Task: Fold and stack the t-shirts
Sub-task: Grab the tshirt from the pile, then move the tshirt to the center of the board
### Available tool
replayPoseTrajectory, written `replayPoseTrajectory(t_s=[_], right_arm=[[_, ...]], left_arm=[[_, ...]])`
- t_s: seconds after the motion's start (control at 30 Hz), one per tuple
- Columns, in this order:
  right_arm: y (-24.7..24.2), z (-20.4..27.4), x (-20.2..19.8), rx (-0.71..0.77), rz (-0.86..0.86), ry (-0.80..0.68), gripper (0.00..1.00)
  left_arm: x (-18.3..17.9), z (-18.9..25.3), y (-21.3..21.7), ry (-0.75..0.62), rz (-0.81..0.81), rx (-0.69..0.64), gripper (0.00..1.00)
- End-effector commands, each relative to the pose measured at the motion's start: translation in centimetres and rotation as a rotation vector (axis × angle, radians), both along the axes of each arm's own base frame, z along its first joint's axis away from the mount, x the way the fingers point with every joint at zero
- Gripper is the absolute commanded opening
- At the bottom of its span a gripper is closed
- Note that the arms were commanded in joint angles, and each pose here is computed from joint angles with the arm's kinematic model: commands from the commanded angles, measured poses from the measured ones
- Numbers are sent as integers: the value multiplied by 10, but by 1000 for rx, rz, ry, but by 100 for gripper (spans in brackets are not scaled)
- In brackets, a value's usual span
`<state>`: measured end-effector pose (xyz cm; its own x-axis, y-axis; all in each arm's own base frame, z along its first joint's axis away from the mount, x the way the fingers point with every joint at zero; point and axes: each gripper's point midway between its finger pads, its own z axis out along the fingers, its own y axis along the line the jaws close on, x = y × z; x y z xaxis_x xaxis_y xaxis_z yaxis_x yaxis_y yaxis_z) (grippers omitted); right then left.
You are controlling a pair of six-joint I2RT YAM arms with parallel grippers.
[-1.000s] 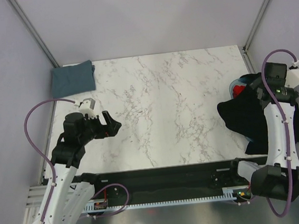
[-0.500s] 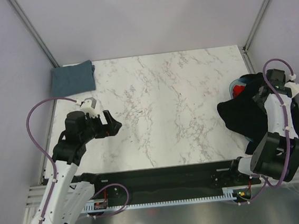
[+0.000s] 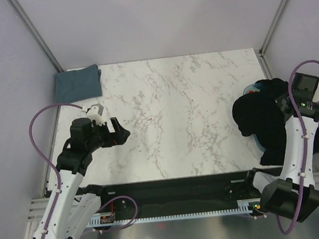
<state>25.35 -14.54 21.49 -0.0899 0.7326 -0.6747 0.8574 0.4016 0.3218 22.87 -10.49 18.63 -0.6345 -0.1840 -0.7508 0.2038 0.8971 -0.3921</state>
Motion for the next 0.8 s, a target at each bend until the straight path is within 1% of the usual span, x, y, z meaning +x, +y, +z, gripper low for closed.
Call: replayPoseTrajectory(t_s=[0.0, 0.03, 0.07, 0.13, 0.17, 0.2, 0.23, 0.27, 0.3, 0.37, 0.4, 0.43, 0.47, 0.57, 0.6, 0.63, 0.67, 0.7, 0.73, 0.77], right_arm=[[40, 71, 31, 72, 185, -256, 0], [50, 89, 41, 83, 221, -333, 0], [71, 106, 51, 94, 308, -390, 0], [109, 165, 70, 91, 473, -550, 0], [150, 186, 77, 104, 624, -590, 0], [174, 227, 88, 88, 733, -662, 0], [206, 250, 88, 108, 872, -707, 0], [249, 261, 94, 124, 1036, -716, 0], [267, 313, 78, 93, 1127, -838, 0], [295, 357, 59, 82, 1254, -967, 0], [297, 388, 49, 51, 1275, -1077, 0], [295, 397, 45, 41, 1265, -1108, 0], [282, 400, 53, 15, 1167, -1116, 0], [265, 369, 72, 23, 1042, -1029, 0], [260, 332, 89, 47, 992, -932, 0], [255, 307, 98, 61, 951, -867, 13], [249, 279, 104, 85, 899, -793, 37], [239, 214, 116, 129, 816, -618, 65], [240, 182, 117, 153, 810, -534, 98], [241, 145, 119, 179, 800, -434, 98]], left_arm=[[3, 8, -2, -29, -2, -12, 100], [3, 8, -2, -28, -2, -12, 100], [3, 8, -3, -28, -3, -13, 100], [3, 8, -3, -28, -3, -13, 100], [3, 7, -2, -27, -1, -11, 100], [4, 8, -2, -28, -1, -11, 100], [4, 7, -2, -26, -2, -9, 100], [4, 8, -2, -28, 2, -9, 100], [3, 7, -2, -29, 0, -9, 100], [4, 8, -1, -32, 7, -7, 100], [4, 8, 0, -33, 8, -6, 100], [4, 8, 0, -35, 10, -4, 100], [4, 9, 1, -38, 14, -2, 100], [4, 11, 3, -48, 22, 3, 100], [4, 11, 4, -52, 24, 5, 100], [3, 12, 4, -56, 28, 4, 100], [4, 13, 5, -59, 30, 5, 100], [4, 13, 5, -59, 33, 7, 100], [3, 14, 6, -63, 36, 8, 100], [3, 14, 6, -64, 36, 7, 100]])
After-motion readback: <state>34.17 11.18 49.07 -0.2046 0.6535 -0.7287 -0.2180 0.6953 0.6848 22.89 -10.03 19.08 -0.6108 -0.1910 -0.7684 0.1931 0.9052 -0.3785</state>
